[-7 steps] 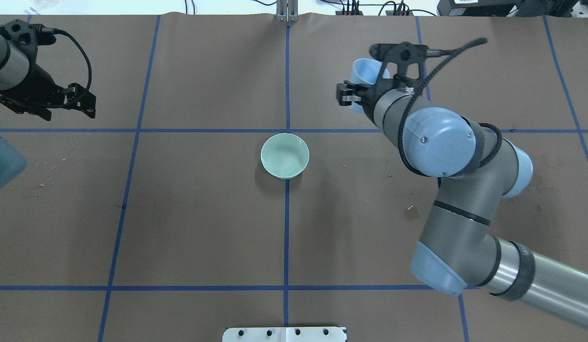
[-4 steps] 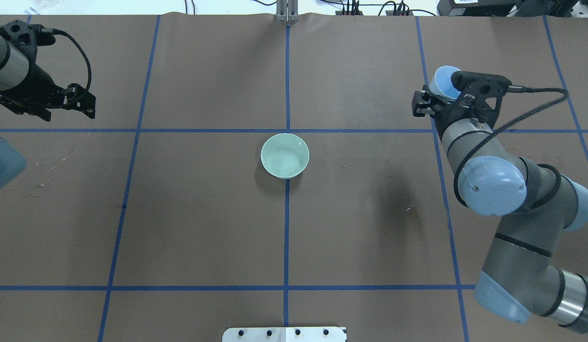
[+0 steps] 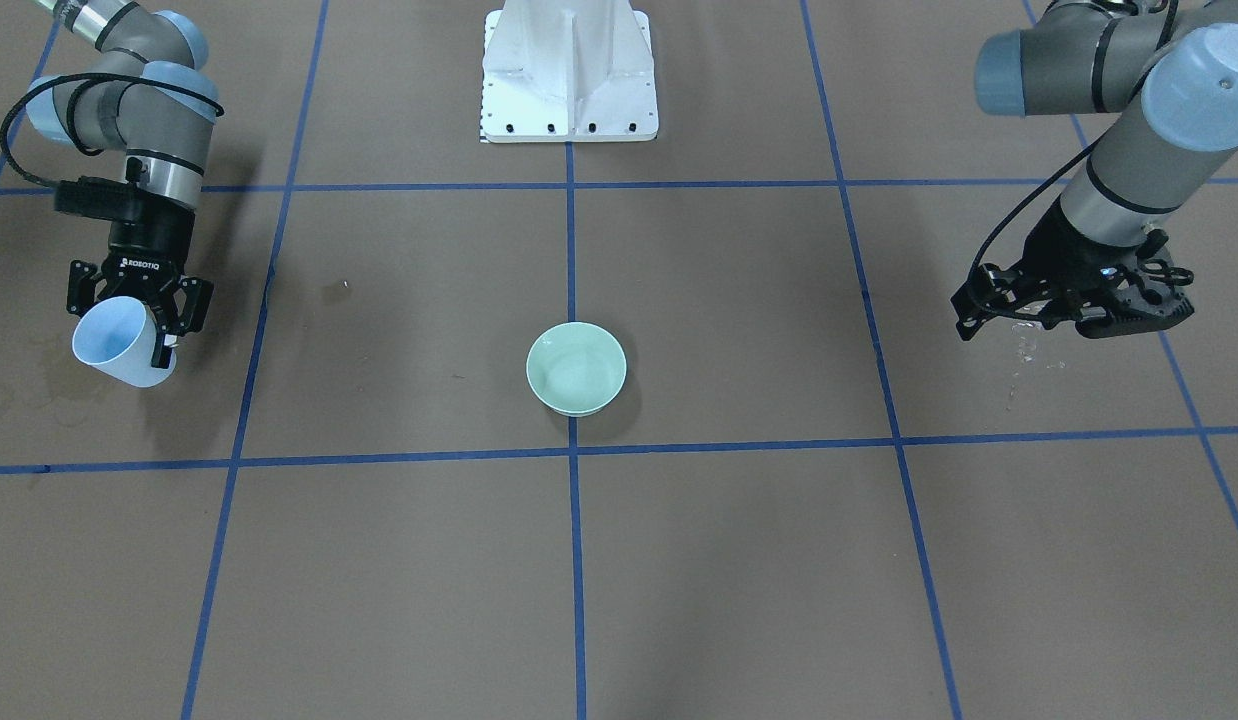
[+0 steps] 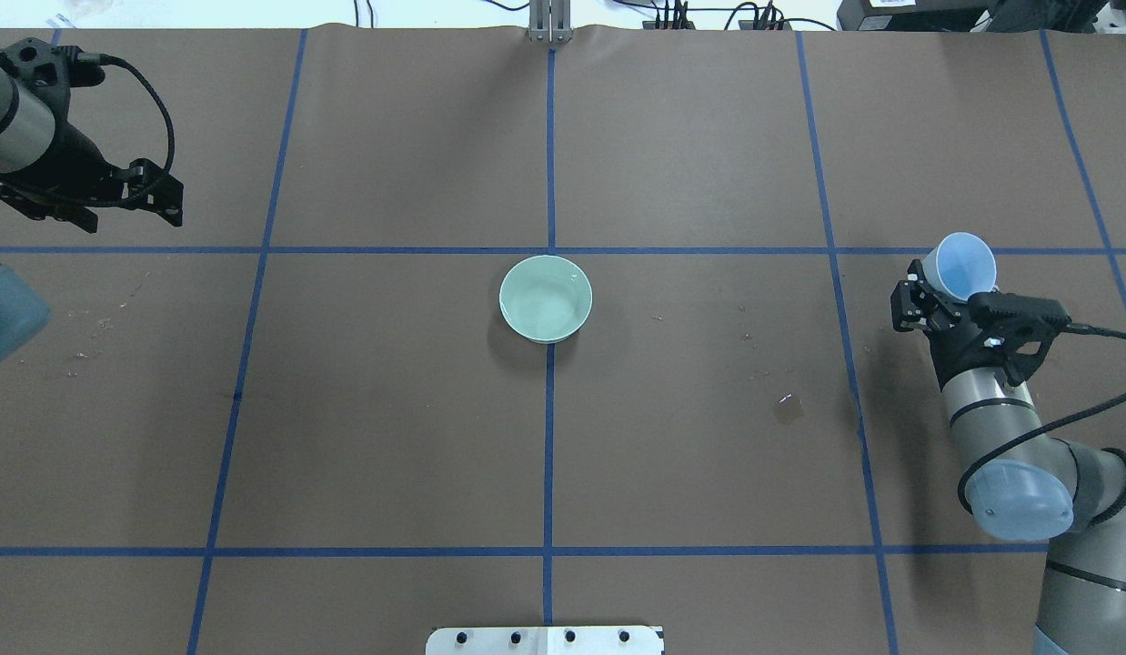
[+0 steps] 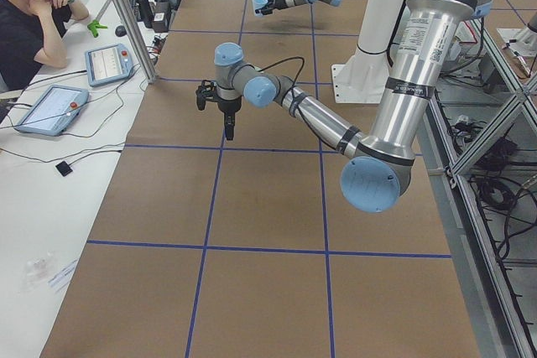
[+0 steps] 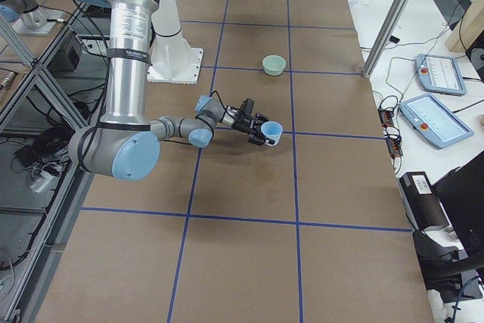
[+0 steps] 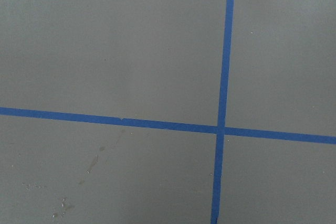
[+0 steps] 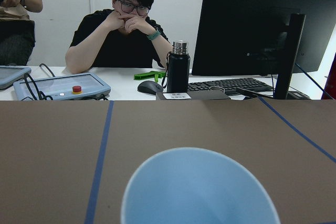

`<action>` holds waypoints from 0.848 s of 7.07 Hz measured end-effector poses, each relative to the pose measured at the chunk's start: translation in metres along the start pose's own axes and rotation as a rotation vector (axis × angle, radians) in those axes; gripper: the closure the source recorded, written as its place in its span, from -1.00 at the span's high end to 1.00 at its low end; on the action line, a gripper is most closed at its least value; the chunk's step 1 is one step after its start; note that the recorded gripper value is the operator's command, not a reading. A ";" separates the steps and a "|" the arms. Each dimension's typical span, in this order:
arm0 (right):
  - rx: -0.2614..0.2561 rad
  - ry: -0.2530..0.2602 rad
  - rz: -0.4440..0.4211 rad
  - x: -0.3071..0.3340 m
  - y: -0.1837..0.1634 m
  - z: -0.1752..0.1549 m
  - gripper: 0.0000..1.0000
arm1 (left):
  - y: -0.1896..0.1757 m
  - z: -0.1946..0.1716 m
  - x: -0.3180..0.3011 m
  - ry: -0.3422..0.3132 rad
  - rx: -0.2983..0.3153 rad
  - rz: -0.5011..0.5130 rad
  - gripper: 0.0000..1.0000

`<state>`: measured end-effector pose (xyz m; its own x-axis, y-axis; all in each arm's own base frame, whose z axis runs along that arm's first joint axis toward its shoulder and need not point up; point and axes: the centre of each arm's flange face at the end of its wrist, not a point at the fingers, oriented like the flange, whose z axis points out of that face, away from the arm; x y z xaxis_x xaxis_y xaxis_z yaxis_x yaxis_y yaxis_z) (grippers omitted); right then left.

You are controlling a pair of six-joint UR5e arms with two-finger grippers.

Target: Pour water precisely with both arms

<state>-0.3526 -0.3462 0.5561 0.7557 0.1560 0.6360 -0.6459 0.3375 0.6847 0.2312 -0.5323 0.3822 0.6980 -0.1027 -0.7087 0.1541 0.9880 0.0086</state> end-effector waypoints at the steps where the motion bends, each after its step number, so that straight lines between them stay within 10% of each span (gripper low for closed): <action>1: 0.005 -0.020 -0.005 -0.002 0.014 -0.006 -1.00 | 0.000 -0.001 0.001 0.002 0.001 -0.005 1.00; 4: -0.005 -0.062 -0.018 -0.016 0.033 -0.024 -1.00 | 0.000 -0.001 0.001 0.002 0.001 -0.007 1.00; 5: -0.013 -0.071 -0.026 -0.018 0.037 -0.028 -0.68 | 0.000 -0.001 0.001 0.002 0.001 -0.007 1.00; 6: -0.021 -0.078 -0.031 -0.020 0.039 -0.031 0.11 | 0.000 -0.001 0.001 0.002 0.001 -0.007 1.00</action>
<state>-0.3900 -0.3072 0.5588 0.7640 0.0723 0.6412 -0.6194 0.3606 0.6974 0.2313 -0.5318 0.3811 0.6956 -0.1098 -0.7100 0.1600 0.9871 0.0041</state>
